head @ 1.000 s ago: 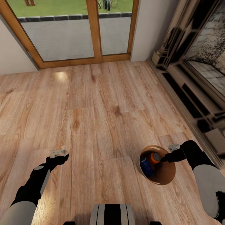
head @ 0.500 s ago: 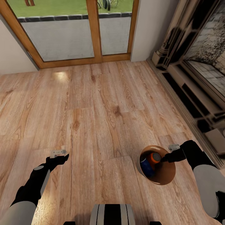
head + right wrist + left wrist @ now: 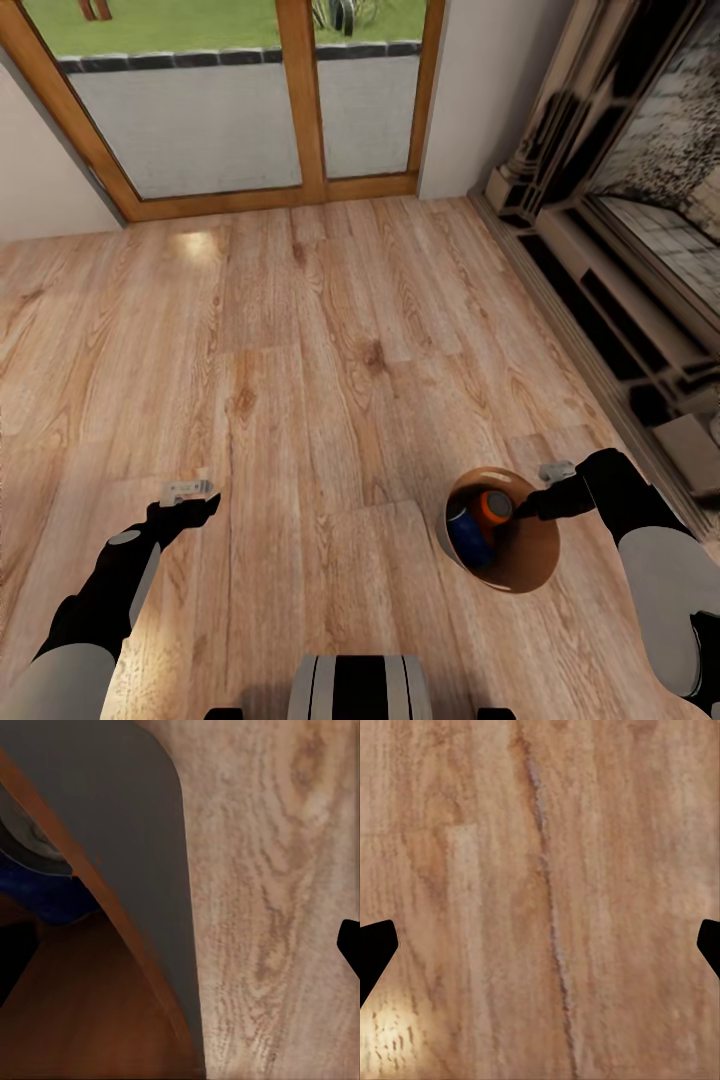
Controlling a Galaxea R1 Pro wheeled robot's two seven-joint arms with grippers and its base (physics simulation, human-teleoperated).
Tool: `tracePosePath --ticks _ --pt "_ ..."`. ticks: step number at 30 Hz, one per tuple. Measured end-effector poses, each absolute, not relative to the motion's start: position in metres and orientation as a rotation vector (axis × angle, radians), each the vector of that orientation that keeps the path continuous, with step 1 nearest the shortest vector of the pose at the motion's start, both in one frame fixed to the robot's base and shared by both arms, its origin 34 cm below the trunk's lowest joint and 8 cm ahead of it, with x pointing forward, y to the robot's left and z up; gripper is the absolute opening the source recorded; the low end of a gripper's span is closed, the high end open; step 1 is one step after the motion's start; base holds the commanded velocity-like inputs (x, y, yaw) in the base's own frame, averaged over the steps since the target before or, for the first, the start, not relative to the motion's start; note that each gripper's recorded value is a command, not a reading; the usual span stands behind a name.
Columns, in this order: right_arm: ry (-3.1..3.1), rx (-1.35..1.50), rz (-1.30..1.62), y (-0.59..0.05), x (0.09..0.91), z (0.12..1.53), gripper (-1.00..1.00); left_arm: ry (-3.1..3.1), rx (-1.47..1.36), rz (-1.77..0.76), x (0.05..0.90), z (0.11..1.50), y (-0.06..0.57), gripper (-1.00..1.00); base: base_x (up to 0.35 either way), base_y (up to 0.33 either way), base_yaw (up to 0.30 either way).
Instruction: Put the three can of soda from the living room inside the tash can in the kitchen.
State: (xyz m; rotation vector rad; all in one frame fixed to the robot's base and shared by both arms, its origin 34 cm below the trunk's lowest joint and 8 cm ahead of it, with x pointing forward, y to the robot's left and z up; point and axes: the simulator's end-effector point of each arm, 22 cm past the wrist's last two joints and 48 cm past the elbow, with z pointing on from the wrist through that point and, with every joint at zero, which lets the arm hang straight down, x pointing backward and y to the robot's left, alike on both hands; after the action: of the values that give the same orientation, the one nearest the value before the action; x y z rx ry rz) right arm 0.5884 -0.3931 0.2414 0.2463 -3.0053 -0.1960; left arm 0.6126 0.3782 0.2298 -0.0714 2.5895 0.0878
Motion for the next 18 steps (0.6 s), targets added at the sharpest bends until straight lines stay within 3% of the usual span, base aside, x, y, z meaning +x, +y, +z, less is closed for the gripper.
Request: tracePosePath --ticks 18 --pt "-3.003 0.247 -0.195 -0.393 0.597 0.28 1.0 2.621 -0.07 0.088 0.613 0.263 0.378 1.0 0.0 0.0 0.0"
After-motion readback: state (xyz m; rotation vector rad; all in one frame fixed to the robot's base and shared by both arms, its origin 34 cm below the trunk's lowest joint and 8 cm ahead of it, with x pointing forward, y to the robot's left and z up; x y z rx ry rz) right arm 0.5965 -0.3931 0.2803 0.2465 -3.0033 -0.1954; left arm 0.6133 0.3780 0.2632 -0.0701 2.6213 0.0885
